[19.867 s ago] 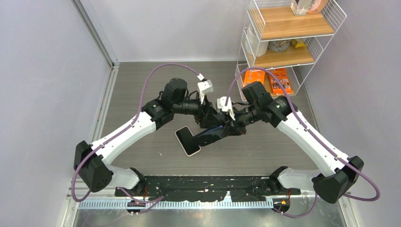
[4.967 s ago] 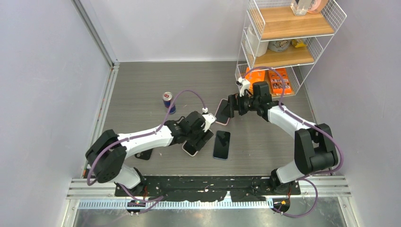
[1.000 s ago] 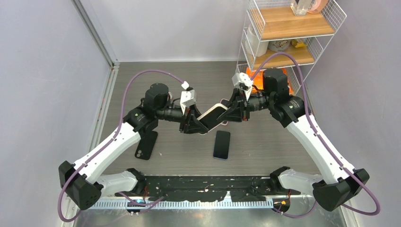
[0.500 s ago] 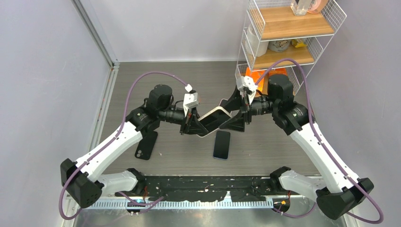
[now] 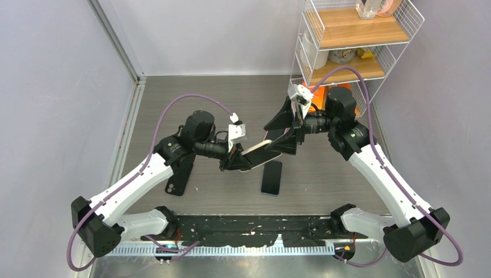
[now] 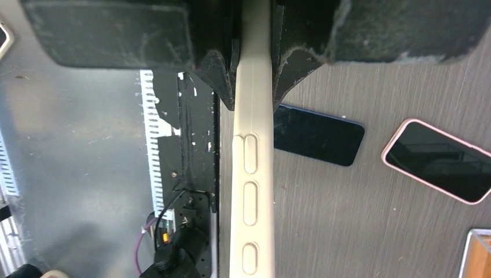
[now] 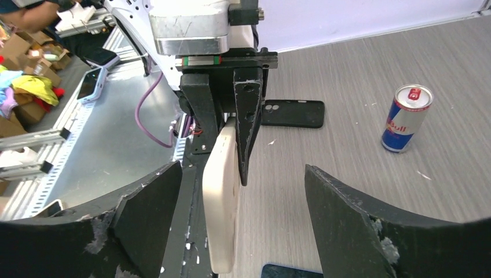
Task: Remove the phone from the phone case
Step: Remove the phone case from the phone.
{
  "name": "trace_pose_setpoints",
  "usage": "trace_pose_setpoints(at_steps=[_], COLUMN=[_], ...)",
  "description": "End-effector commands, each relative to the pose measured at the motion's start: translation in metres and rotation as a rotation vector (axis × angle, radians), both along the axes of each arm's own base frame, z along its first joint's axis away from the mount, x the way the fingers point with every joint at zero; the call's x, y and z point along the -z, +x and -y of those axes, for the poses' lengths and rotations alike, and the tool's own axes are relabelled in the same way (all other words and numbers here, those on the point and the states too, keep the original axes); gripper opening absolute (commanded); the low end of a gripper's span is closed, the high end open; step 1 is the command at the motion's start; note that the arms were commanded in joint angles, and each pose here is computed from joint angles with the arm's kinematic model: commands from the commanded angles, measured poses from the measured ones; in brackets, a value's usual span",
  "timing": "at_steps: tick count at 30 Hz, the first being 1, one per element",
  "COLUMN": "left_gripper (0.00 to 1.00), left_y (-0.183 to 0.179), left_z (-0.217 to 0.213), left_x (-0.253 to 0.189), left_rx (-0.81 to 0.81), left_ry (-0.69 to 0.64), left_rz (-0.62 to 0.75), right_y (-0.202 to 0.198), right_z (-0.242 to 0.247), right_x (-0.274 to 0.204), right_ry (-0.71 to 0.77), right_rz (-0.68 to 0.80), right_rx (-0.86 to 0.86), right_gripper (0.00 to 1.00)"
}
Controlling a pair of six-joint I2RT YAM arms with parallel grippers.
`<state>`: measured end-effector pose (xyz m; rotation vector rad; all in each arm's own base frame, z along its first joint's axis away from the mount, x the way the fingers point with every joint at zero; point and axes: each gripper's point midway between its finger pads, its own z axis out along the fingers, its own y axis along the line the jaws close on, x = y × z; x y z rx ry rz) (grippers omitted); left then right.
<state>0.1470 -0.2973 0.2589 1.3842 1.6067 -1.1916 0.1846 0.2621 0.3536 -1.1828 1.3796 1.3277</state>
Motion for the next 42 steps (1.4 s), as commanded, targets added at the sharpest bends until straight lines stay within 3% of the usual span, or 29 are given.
trace_pose_setpoints(at_steps=[1,6,12,25,32,42], left_gripper=[0.0,0.0,0.0,0.0,0.0,0.0], left_y=[0.01,0.014,0.014,0.013,0.011,0.017], left_z=[-0.003,-0.004,-0.003,-0.004,-0.003,-0.012], left_x=[-0.014,-0.014,-0.012,-0.008,-0.007,0.006], left_rx=[-0.048,-0.07,-0.071,-0.068,-0.062,-0.053], left_ry=[-0.025,-0.022,-0.026,-0.021,-0.012,0.115], left_rz=[0.126,0.138,0.137,0.144,0.169,0.407], right_y=[-0.003,-0.003,-0.003,0.004,0.004,0.002], right_z=[-0.001,-0.001,-0.001,-0.005,-0.006,-0.007], right_x=[-0.011,-0.005,0.004,0.013,0.018,0.022], right_ry=[0.04,0.042,0.039,0.045,0.046,0.057], right_rz=[0.003,-0.009,-0.037,-0.082,-0.107,-0.137], right_rx=[-0.034,-0.039,-0.036,-0.042,-0.047,-0.063], right_gripper=[0.81,0.65,0.58,0.31,0.06,0.05])
